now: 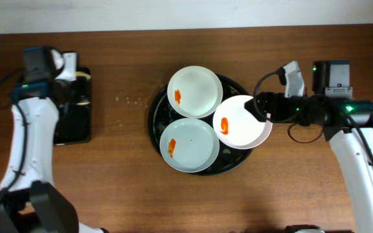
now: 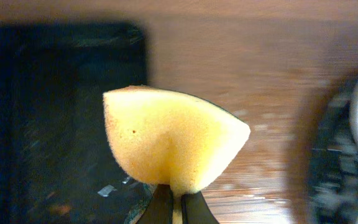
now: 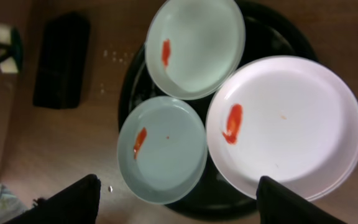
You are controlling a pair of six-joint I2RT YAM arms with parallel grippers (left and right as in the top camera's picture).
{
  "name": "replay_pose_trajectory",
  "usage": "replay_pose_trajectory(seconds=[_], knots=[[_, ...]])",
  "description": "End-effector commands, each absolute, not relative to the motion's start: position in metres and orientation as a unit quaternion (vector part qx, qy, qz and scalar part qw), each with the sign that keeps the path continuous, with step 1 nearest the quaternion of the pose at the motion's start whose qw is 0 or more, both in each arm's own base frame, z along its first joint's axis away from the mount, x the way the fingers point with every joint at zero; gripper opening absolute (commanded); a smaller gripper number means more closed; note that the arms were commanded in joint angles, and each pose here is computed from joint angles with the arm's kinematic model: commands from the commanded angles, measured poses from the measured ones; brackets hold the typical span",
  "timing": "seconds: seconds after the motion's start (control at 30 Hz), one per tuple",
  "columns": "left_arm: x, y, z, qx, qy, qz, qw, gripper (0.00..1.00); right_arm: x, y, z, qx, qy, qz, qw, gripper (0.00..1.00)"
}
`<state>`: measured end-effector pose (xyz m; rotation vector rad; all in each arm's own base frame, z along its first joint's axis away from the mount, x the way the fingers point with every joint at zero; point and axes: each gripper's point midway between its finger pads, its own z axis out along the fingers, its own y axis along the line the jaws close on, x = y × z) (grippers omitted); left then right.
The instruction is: Clean dirty plates on tray and stack at the side
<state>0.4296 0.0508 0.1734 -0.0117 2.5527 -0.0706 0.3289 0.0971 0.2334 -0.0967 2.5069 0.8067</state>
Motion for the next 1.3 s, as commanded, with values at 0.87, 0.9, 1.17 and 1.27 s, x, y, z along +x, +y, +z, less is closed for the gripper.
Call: replay_pose_trajectory(seconds=[0.87,0.9,1.17,1.27], knots=[[0.320,-0.181,0.095,0.130,0.970,-0.183,0.089,0.00,0.275,0.161,0.037,0.038,0.982,0.164,-0.085,0.44],[0.315,-0.186,0.091,0.133,0.969,-0.192,0.084,0.00,0.275,0.161,0.034,0.037,0.982,0.165,-0.082,0.44],[0.290,-0.208,0.067,0.109,0.968,-0.219,0.053,0.00,0.281,0.166,0.029,0.051,0.980,0.176,-0.071,0.41],[0.289,-0.210,0.067,0.110,0.968,-0.220,0.053,0.00,0.280,0.169,0.029,0.090,0.977,0.174,-0.078,0.39]])
